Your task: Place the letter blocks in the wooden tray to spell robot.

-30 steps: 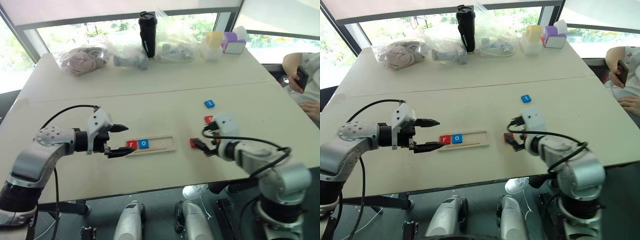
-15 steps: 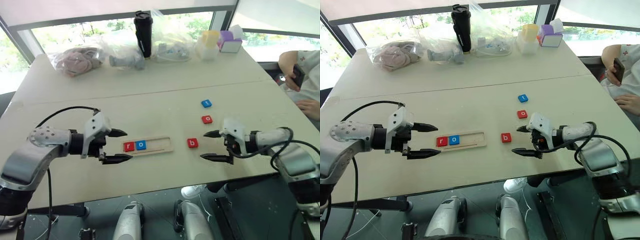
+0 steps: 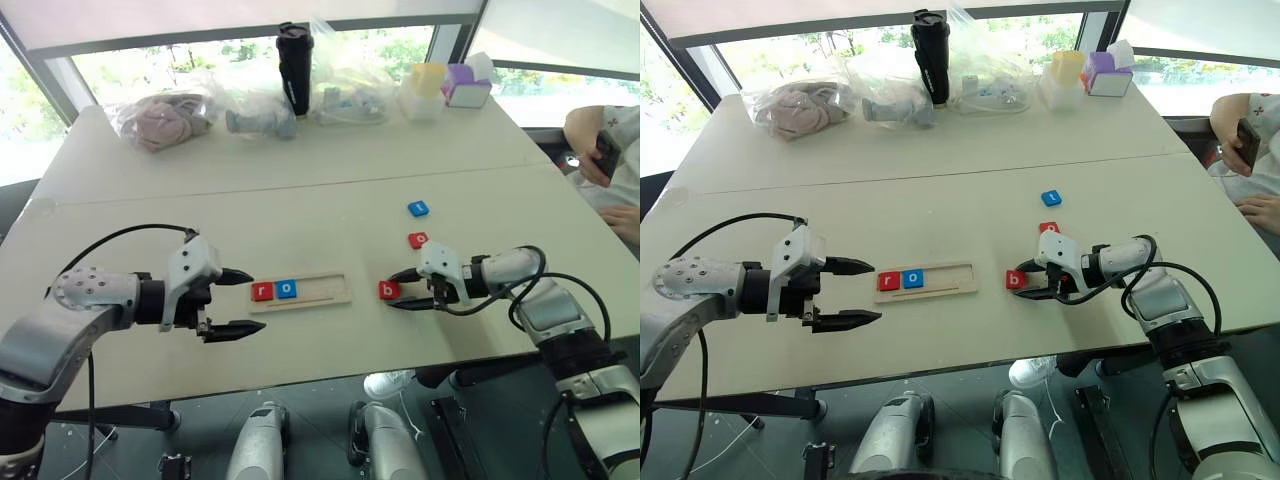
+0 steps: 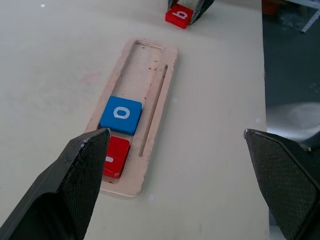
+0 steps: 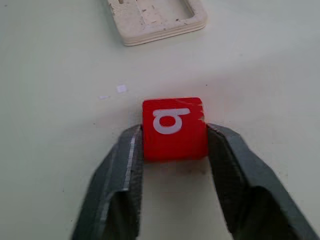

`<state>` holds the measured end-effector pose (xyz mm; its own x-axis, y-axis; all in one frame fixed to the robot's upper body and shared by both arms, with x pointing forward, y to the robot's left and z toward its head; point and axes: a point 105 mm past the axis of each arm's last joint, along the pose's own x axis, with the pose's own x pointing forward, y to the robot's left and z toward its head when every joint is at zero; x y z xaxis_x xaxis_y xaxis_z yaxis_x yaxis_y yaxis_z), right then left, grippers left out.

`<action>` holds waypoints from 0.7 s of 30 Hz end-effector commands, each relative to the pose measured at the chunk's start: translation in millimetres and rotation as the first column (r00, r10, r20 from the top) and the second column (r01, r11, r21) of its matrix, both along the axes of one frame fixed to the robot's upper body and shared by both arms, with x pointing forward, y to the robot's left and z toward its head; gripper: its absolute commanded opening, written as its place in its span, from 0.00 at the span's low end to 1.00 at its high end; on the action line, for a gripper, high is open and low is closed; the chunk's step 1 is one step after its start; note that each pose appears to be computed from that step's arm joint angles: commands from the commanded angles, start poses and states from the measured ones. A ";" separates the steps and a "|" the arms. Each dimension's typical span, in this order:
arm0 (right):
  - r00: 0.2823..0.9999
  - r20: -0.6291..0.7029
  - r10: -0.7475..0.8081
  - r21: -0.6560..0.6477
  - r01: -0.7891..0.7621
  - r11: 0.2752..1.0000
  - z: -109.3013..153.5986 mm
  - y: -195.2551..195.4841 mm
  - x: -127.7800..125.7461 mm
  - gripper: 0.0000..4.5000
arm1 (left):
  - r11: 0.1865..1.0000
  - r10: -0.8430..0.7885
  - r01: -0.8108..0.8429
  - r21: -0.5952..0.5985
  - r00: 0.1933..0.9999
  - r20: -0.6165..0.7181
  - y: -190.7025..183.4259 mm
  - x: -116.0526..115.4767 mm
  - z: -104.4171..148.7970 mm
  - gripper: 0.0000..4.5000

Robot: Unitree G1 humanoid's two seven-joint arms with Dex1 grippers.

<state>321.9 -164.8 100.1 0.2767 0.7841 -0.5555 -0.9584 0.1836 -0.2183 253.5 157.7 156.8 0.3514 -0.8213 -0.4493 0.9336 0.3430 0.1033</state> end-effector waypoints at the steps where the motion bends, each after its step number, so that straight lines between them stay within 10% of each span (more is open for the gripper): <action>1: 0.999 0.039 -0.007 0.011 0.006 1.000 12.6 -1.2 4.4 0.26 | 1.000 0.005 -0.005 0.002 0.999 0.040 2.2 0.5 9.4 1.00; 9: 0.996 0.061 0.070 0.117 -0.077 0.990 53.2 52.3 11.0 0.26 | 0.999 0.018 -0.019 0.044 1.000 0.024 17.0 1.4 9.0 1.00; 21: 0.970 0.025 0.243 0.048 -0.244 0.969 30.9 126.0 10.8 0.26 | 0.999 0.033 -0.033 0.033 0.999 0.022 15.7 1.1 3.7 1.00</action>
